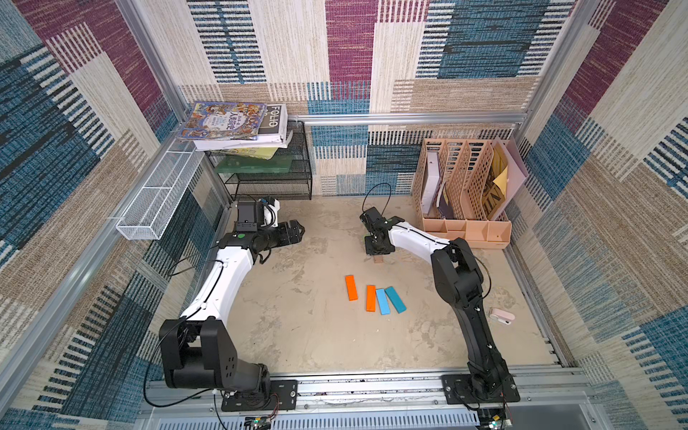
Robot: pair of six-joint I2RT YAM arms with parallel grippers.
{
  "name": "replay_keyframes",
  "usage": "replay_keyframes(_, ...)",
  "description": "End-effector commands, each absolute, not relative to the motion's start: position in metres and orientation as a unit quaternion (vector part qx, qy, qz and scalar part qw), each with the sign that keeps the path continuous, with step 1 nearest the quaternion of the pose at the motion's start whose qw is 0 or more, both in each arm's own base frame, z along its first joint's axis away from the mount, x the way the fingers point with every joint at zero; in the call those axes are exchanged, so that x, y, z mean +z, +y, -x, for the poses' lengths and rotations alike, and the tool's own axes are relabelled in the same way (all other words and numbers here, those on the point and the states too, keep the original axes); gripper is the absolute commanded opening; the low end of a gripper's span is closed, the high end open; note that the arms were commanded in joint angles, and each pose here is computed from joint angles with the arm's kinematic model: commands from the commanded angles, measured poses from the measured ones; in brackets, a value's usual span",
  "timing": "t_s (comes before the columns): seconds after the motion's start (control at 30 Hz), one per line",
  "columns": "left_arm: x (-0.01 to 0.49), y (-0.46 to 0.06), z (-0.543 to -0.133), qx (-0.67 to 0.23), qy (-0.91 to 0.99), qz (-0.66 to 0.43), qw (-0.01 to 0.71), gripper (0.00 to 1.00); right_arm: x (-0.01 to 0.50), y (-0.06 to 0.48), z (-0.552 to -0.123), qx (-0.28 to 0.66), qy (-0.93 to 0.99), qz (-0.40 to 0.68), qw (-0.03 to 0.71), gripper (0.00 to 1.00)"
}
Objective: Assemble a giraffe with building blocks
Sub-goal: Assemble the building block at the center of the board.
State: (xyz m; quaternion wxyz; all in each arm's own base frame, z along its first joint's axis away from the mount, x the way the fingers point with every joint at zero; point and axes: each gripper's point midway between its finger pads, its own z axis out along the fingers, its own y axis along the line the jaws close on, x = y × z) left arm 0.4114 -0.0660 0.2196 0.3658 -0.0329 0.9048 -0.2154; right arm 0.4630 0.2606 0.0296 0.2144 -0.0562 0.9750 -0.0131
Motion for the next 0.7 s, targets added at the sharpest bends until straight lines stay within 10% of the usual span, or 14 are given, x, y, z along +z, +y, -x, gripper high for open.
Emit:
replay_keyframes(0.0,0.2229,-0.0673,-0.4134,-0.22,0.903,0.031,0.368,0.96,0.0211,0.2558,-0.4598,-0.026,0.977,0.057,0.202,0.3)
replay_keyframes(0.27,0.2238,-0.0678,-0.4137,-0.222,0.902,0.03,0.369,0.96,0.0184,0.2572,-0.4618,-0.028,0.977,0.057,0.201,0.35)
replay_keyframes(0.43,0.2235,-0.0678,-0.4135,-0.222,0.902,0.03,0.368,0.96,0.0186,0.2592,-0.4617,-0.027,0.977,0.062,0.202,0.68)
replay_keyframes(0.67,0.224,-0.0676,-0.4133,-0.221,0.902,0.029,0.369,0.96,0.0278,0.2657,-0.4561,-0.024,0.973,0.081,0.213,0.72)
